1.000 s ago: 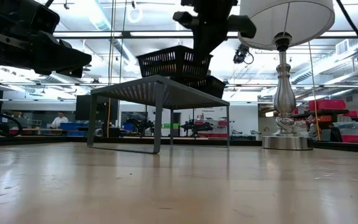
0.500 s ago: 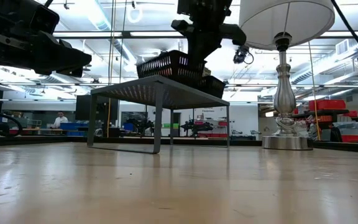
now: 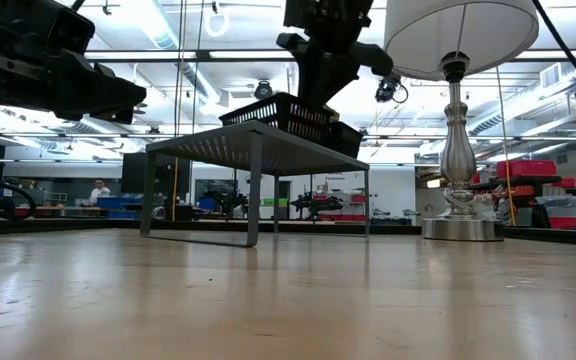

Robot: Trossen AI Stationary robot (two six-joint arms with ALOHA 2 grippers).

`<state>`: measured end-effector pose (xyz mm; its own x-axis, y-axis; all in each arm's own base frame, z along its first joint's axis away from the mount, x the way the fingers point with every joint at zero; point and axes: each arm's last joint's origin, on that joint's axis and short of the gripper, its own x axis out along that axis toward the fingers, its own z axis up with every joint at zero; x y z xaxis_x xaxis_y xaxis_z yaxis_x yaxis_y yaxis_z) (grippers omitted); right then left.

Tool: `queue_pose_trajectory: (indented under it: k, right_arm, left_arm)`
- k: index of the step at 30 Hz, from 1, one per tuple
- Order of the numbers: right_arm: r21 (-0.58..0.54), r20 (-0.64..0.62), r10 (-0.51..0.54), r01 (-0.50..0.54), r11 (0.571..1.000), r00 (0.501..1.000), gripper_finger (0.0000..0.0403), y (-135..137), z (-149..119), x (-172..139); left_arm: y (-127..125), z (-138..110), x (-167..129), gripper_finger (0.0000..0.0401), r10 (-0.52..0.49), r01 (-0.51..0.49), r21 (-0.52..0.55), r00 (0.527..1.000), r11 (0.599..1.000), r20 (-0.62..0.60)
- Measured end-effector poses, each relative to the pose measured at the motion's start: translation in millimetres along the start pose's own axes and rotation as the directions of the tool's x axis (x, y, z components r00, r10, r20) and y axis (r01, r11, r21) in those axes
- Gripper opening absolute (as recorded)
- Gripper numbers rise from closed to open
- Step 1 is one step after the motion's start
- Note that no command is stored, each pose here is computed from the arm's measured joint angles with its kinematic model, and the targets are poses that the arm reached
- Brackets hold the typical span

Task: Pick & Place Office Desk Supplies
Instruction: Put the black bin on the shelf, then put the yellow bin on the shelf

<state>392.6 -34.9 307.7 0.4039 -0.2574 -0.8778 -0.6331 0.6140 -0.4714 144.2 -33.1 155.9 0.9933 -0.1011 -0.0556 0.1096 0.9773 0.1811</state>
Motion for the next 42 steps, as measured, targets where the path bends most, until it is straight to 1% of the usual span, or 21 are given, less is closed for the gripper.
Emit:
queue_pose_trajectory:
  k: [5, 8, 13, 19, 26, 29, 32, 36, 38, 40, 42]
  right_arm:
    - [0.040, -0.042, -0.030, 0.031, 0.999, 0.999, 0.0167, 1, 1, -1]
    - [0.049, -0.095, -0.072, 0.077, 0.996, 0.993, 0.0186, 1, 2, -2]
    - [0.073, -0.174, -0.132, 0.146, 0.987, 0.976, 0.0193, 1, 1, -2]
    - [0.055, -0.201, -0.129, 0.142, 0.988, 0.971, 0.0194, 5, 3, -4]
    - [0.091, -0.171, -0.136, 0.153, 0.984, 0.976, 0.0194, 18, 20, -9]
    - [0.082, -0.137, -0.148, 0.160, 0.984, 0.979, 0.0194, 28, 34, -15]
    - [0.090, -0.082, -0.146, 0.153, 0.984, 0.986, 0.0194, 40, 49, -20]
    - [0.106, -0.024, -0.135, 0.136, 0.985, 0.991, 0.0194, 55, 66, -27]
    - [0.109, -0.007, -0.132, 0.132, 0.985, 0.991, 0.0194, 64, 73, -31]
    - [0.101, 0.008, -0.125, 0.123, 0.987, 0.992, 0.0194, 74, 81, -35]
    - [0.093, 0.018, -0.116, 0.114, 0.989, 0.993, 0.0194, 83, 87, -39]
  left_arm:
    - [0, 0, 0, 0.0009, -0.001, 0.001, 0.001, 1.000, 1.000, 0.000]
    - [0, 0, 0, 0.0009, -0.001, 0.001, 0.002, 1.000, 1.000, 0.000]
    - [0, 0, 0, 0.0009, -0.001, 0.001, 0.002, 1.000, 1.000, 0.000]
    - [0, 0, 0, 0.0009, -0.002, 0.002, 0.002, 1.000, 1.000, 0.000]
    - [0, 0, 0, 0.0009, -0.004, 0.004, 0.001, 1.000, 1.000, 0.001]
    - [-1, 0, 0, 0.0009, -0.047, 0.047, -0.009, 0.999, 0.999, 0.008]
    - [-2, 0, 0, 0.0009, -0.085, 0.085, -0.048, 0.996, 0.995, 0.014]
    - [-3, 0, 0, 0.0009, -0.107, 0.108, -0.116, 0.994, 0.987, 0.017]
    - [-6, 1, 1, 0.0009, -0.137, 0.134, -0.135, 0.990, 0.982, -0.017]
    - [-11, 4, 4, 0.0009, -0.187, 0.174, -0.136, 0.978, 0.975, -0.087]
    - [-17, 11, 8, 0.0009, -0.234, 0.212, -0.135, 0.956, 0.968, -0.176]
